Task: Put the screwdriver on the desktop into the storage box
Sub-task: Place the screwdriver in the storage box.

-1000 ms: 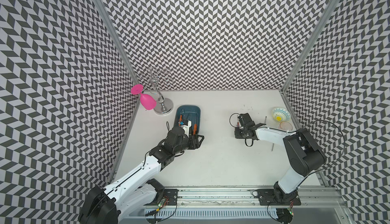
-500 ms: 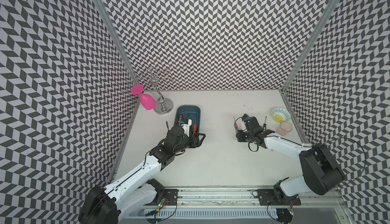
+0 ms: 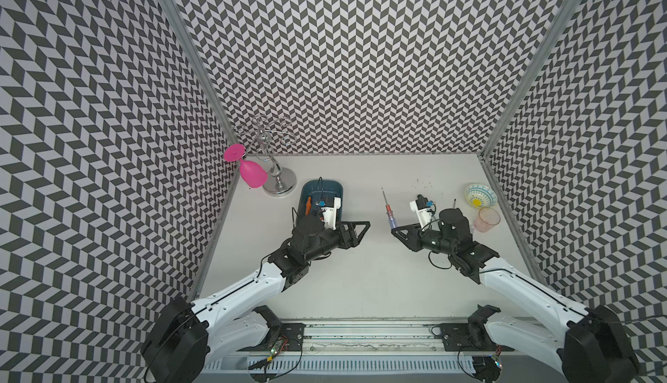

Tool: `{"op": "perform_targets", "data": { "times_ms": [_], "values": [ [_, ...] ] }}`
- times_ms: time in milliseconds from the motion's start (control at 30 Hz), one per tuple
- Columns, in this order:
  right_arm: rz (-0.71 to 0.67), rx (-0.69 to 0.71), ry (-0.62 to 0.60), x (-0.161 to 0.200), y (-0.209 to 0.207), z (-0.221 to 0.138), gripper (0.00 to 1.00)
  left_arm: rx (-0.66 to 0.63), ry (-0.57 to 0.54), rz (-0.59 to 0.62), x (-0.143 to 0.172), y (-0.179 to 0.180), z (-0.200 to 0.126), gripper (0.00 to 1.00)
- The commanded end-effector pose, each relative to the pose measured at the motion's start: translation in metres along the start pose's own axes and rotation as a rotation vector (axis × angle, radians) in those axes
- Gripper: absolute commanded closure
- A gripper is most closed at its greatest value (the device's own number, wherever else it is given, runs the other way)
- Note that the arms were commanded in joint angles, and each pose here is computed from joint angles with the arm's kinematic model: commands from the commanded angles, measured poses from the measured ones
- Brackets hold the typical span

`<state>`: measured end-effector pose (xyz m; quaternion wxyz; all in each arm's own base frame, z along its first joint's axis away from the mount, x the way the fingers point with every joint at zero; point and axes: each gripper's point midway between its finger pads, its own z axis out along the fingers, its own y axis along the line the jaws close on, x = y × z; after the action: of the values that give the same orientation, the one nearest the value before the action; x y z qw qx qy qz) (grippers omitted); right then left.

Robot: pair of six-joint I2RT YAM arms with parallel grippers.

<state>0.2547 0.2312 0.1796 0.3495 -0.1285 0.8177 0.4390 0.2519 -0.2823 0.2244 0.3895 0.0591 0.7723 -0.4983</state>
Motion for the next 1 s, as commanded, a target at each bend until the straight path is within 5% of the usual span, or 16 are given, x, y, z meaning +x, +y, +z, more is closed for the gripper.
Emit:
{"op": "perform_targets", "data": {
  "times_ms": [0, 300, 600, 833, 967],
  "values": [
    [-0.026, -0.159, -0.059, -0.013, 0.036, -0.007, 0.92, 0.079, -0.061, 0.039, -0.013, -0.025, 0.010, 0.22],
    [-0.028, -0.239, -0.041, 0.003, 0.057, -0.006, 0.92, 0.106, -0.045, 0.075, -0.007, -0.042, 0.032, 0.23],
    [-0.032, -0.275, -0.058, 0.001, 0.067, -0.010, 0.92, 0.113, -0.009, 0.063, 0.001, -0.044, 0.047, 0.38],
    [-0.029, -0.272, -0.059, 0.003, 0.065, -0.009, 0.92, 0.125, -0.001, 0.061, 0.003, -0.048, 0.051, 0.61],
    [-0.026, -0.254, -0.045, 0.008, 0.059, -0.005, 0.87, 0.120, 0.008, 0.065, 0.003, -0.049, 0.053, 0.83]
  ]
}}
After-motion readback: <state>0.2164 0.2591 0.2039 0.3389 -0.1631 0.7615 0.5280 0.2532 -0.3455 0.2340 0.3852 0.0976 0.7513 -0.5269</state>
